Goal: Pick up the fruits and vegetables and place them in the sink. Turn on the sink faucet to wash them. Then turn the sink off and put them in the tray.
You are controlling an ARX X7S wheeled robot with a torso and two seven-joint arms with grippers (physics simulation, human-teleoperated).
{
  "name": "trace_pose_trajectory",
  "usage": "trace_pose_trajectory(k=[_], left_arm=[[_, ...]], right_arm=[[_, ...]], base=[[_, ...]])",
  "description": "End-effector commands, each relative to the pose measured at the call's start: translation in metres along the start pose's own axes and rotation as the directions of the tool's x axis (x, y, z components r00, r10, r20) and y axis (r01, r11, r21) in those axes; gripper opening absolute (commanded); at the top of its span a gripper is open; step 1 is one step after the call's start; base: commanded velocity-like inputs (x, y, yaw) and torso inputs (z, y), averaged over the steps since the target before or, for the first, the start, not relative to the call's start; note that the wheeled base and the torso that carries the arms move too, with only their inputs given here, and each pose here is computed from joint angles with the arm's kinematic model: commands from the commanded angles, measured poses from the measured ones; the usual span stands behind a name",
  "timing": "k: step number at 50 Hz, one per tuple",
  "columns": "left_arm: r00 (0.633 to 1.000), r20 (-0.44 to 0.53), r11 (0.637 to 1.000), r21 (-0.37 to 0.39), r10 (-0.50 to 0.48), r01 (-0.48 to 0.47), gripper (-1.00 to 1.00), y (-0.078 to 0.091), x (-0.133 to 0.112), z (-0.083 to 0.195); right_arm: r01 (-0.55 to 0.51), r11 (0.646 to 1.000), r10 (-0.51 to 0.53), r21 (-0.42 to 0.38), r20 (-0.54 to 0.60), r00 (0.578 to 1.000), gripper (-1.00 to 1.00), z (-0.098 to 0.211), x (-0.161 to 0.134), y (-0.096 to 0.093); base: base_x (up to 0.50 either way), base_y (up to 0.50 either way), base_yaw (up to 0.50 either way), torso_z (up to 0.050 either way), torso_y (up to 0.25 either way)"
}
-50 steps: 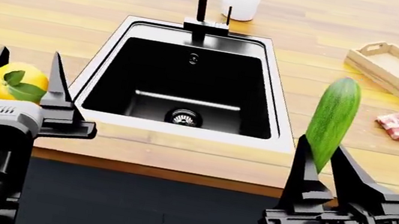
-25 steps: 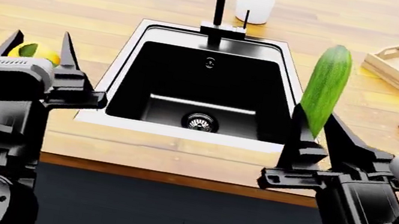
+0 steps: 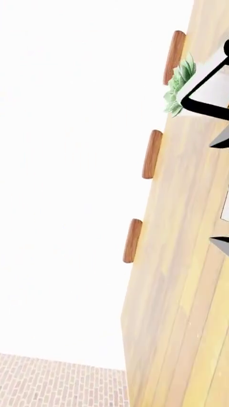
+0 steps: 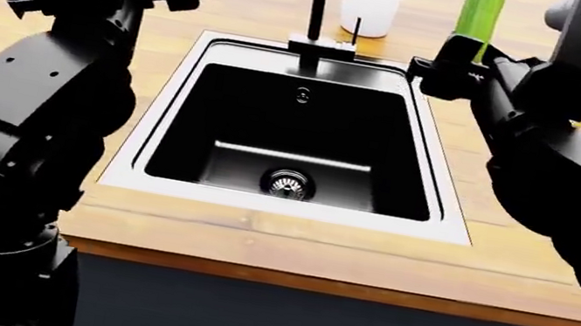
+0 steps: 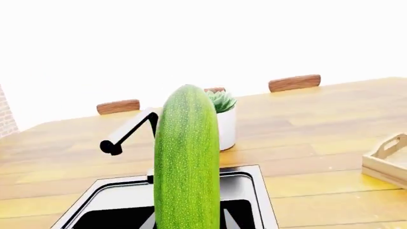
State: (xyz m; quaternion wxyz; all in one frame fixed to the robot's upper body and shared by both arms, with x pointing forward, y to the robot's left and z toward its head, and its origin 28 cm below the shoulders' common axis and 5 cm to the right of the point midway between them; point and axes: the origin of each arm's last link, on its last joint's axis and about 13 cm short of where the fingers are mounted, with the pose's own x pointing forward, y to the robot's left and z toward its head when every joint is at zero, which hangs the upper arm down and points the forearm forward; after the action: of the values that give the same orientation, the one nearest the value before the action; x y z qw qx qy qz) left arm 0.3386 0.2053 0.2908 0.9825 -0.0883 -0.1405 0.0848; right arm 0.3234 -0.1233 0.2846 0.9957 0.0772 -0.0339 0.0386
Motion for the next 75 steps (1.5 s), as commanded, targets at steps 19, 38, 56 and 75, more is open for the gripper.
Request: trace_pose_trajectory(k=[19, 38, 56, 75], left_arm=[[0.994, -0.1, 0.998, -0.028, 0.05, -0.053, -1.0, 0.005, 0.038, 0.007], [0.993, -0.096, 0.997, -0.022, 0.066, -0.068, -1.0, 0.008, 0.04, 0.009], [0.993, -0.091, 0.997, -0.008, 0.074, -0.075, -1.0, 0.011, 0.039, 0.009], [0.96, -0.214, 0.942, 0.244, -0.179, 0.23, -1.0, 0.059, -0.019, 0.014]], right_arm=[[0.137, 0.99, -0.136, 0.01, -0.112, 0.984, -1.0, 0.008, 0.043, -0.007], [0.11, 0.994, -0.112, -0.025, -0.1, 0.989, -1.0, 0.007, 0.042, -0.002], [0.073, 0.997, -0.075, -0.027, -0.093, 0.993, -1.0, 0.008, 0.041, 0.004], [-0.174, 0.974, 0.146, -0.143, -0.186, 0.972, -1.0, 0.023, -0.011, 0.016]], base=[[0.5, -0.15, 0.0, 0.0, 0.002], [0.5, -0.07, 0.0, 0.0, 0.002], [0.47, 0.32, 0.0, 0.0, 0.001], [0.07, 0.06, 0.0, 0.0, 0.001]])
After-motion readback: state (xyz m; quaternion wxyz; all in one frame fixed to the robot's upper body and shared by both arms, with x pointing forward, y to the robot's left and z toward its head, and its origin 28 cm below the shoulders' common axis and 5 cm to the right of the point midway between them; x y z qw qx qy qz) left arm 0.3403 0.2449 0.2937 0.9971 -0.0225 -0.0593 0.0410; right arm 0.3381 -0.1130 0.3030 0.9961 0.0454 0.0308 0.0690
